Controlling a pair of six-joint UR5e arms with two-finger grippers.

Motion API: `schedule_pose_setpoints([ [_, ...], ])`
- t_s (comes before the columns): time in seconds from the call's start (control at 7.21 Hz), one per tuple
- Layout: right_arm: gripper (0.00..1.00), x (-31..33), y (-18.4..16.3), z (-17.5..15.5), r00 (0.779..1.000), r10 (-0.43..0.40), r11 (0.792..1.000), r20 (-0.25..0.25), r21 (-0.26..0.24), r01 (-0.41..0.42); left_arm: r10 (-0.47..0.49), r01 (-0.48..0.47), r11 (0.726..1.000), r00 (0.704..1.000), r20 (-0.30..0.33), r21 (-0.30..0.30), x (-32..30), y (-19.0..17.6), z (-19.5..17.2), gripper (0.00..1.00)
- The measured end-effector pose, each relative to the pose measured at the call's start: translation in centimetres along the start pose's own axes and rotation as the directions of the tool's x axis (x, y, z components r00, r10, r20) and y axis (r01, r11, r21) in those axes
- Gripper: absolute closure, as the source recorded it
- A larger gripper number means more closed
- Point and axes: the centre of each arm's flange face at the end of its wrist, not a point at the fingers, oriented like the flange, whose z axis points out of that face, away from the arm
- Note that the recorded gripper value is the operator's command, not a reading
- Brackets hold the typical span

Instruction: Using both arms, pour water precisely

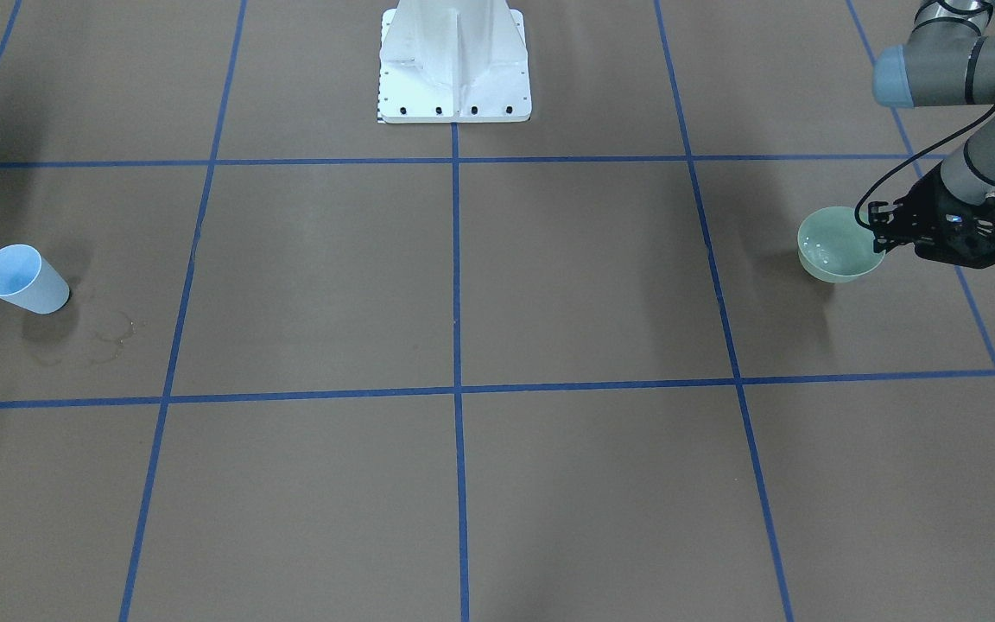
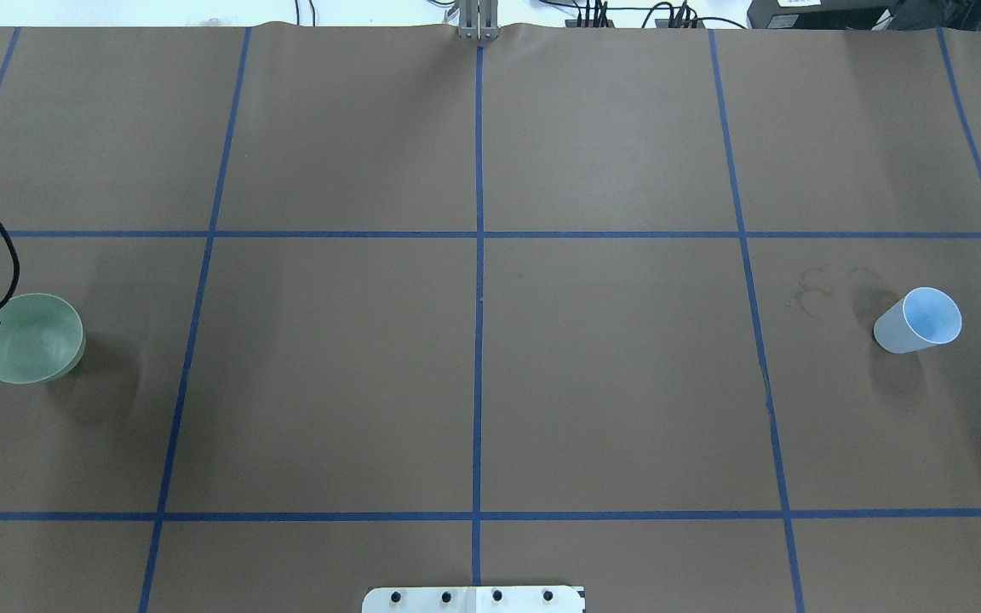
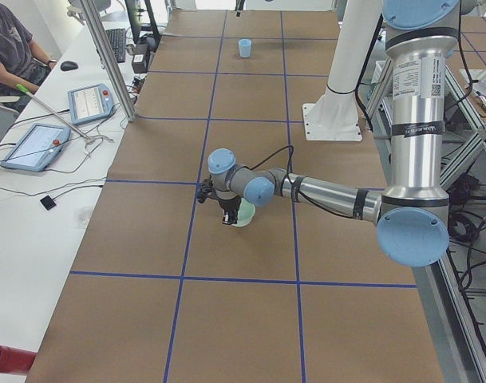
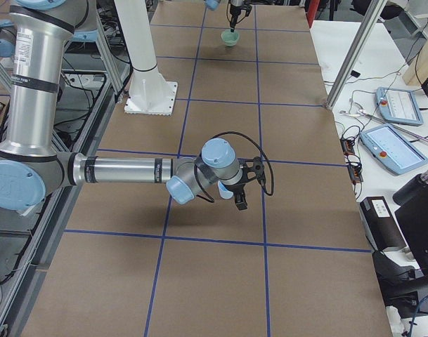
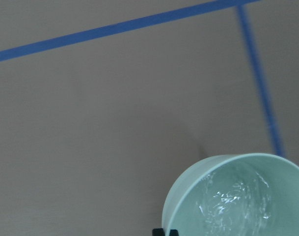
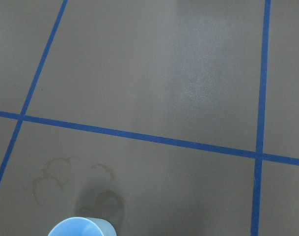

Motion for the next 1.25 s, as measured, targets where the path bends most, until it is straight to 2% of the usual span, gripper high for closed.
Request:
schedule_pose_setpoints([
  [0.14, 0.01, 0.0, 0.0, 0.0, 1.0, 0.0, 1.0, 0.0, 0.0, 0.0, 0.001, -0.001, 1.0, 1.0, 0.008, -0.011, -1.0, 0.1, 0.6, 0.54],
  [0.28, 0.01, 0.0, 0.0, 0.0, 1.0, 0.0, 1.0, 0.0, 0.0, 0.0, 0.006, -0.006, 1.0, 1.0, 0.015, -0.017, -2.1, 0.2, 0.9, 0.01],
  [0.56, 0.01, -0.1, 0.0, 0.0, 1.0, -0.001, 1.0, 0.0, 0.001, 0.001, 0.03, -0.03, 1.0, 0.999, 0.024, 0.0, -4.6, 0.1, 0.0, 0.0],
  [0.69, 0.01, -0.1, 0.0, 0.0, 1.0, 0.0, 1.0, 0.0, -0.002, 0.0, 0.016, -0.016, 1.0, 1.0, 0.011, 0.025, -6.0, 0.0, -1.7, 0.0],
  [0.83, 0.01, -0.1, 0.1, 0.0, 1.0, 0.007, 1.0, -0.001, -0.01, -0.007, -0.017, 0.018, 0.998, 0.999, -0.029, 0.06, -7.8, -0.1, -4.0, 0.0],
  [1.11, 0.01, 0.1, 0.3, 0.7, 0.999, 0.042, 0.997, -0.004, -0.063, -0.042, -0.054, 0.064, 0.991, 0.995, -0.081, 0.12, -9.8, 0.1, -8.4, 0.0],
  [1.25, 0.01, 0.2, 0.1, 0.9, 0.998, 0.058, 0.993, -0.007, -0.1, -0.058, -0.088, 0.098, 0.988, 0.992, -0.086, 0.118, -10.4, 0.3, -9.9, 0.0],
])
